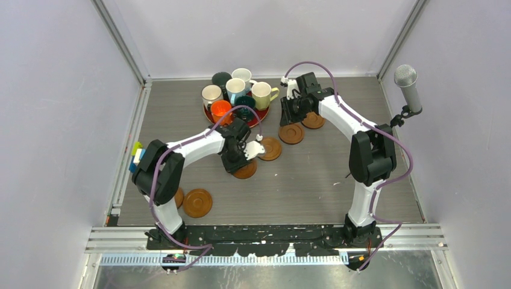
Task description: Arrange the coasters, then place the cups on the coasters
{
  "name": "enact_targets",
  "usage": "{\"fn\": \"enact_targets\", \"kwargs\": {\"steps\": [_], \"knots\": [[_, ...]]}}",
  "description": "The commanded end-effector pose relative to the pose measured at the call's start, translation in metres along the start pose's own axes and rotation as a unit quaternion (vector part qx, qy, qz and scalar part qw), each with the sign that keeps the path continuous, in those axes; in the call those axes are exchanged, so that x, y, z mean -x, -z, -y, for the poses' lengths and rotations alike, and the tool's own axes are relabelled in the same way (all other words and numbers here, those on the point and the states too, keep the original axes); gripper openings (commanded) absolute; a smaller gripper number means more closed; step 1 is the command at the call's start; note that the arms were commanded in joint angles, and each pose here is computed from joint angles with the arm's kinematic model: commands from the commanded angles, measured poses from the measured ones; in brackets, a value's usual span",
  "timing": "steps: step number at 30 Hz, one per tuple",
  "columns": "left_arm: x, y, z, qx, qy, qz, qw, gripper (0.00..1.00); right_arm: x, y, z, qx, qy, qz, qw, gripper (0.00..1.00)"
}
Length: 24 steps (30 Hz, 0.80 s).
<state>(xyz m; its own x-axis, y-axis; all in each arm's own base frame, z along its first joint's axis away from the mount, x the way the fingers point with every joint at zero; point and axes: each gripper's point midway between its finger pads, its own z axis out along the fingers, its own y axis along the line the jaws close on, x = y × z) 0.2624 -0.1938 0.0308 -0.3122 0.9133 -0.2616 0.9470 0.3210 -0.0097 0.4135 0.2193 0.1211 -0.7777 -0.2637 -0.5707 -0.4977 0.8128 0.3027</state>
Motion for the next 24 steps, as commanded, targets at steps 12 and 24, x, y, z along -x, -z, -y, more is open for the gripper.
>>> {"fn": "enact_targets", "kwargs": {"steps": [12, 24], "knots": [[-0.074, 0.084, 0.027, -0.057, -0.006, 0.037, 0.998, 0.47, 0.017, 0.018, -0.006, -0.003, 0.036, 0.021, 0.999, 0.27], [-0.158, 0.067, 0.064, -0.033, -0.03, -0.052, 0.998, 0.5, 0.012, 0.015, -0.007, 0.001, 0.027, 0.014, 1.0, 0.27]]}}
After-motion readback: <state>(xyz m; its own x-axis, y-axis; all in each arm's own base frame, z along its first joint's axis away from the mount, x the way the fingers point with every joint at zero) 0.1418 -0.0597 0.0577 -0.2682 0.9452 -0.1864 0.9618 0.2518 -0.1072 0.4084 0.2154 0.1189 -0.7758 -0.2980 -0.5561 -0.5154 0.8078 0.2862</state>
